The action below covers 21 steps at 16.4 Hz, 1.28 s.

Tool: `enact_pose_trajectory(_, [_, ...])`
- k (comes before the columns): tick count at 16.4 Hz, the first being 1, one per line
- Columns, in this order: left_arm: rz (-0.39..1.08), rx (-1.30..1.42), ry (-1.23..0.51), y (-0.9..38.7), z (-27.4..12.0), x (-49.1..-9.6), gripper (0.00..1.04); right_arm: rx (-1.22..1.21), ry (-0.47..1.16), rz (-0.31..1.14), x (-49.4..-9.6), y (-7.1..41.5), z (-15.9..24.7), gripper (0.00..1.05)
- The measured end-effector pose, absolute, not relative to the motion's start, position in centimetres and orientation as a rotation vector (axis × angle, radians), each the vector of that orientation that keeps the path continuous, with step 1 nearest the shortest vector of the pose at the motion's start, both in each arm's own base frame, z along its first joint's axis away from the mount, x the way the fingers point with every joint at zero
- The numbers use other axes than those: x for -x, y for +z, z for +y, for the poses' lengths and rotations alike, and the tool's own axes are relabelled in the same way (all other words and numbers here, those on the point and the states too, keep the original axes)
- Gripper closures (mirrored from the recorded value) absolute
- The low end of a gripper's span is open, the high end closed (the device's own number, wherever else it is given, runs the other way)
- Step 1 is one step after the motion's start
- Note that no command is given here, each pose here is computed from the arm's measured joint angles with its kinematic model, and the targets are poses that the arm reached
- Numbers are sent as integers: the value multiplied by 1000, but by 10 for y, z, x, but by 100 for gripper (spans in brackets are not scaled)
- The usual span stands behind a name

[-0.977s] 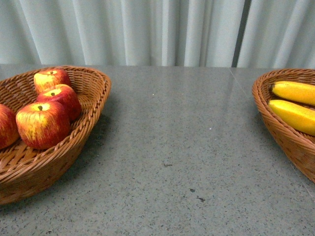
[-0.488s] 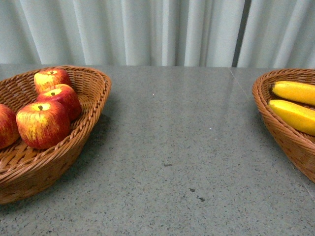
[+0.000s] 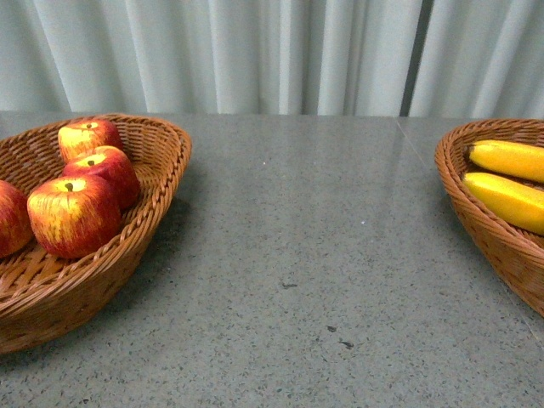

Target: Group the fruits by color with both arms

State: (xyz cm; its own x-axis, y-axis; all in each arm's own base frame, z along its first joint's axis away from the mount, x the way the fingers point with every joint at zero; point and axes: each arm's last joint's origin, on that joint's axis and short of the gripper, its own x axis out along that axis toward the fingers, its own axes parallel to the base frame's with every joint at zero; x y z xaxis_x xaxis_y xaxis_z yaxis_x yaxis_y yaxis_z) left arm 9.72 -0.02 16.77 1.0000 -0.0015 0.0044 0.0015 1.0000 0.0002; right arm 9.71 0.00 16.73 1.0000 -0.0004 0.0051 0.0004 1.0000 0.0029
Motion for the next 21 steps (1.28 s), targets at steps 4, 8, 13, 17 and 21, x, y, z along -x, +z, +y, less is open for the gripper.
enact_pose_trajectory(4, [-4, 0, -2, 168, 0, -97, 7, -3, 0, -5, -97, 167, 0, 42])
enact_pose_trajectory(8, [-4, 0, -1, 168, 0, -97, 7, -3, 0, -5, -97, 167, 0, 13])
enact_pose_trajectory(13, [-4, 0, -2, 168, 0, -97, 7, -3, 0, -5, -97, 167, 0, 7])
enact_pose_trajectory(17, [-4, 0, -2, 168, 0, -97, 7, -3, 0, -5, -97, 167, 0, 7])
enact_pose_trajectory(21, [-4, 0, -2, 168, 0, -97, 7, -3, 0, -5, -97, 167, 0, 7])
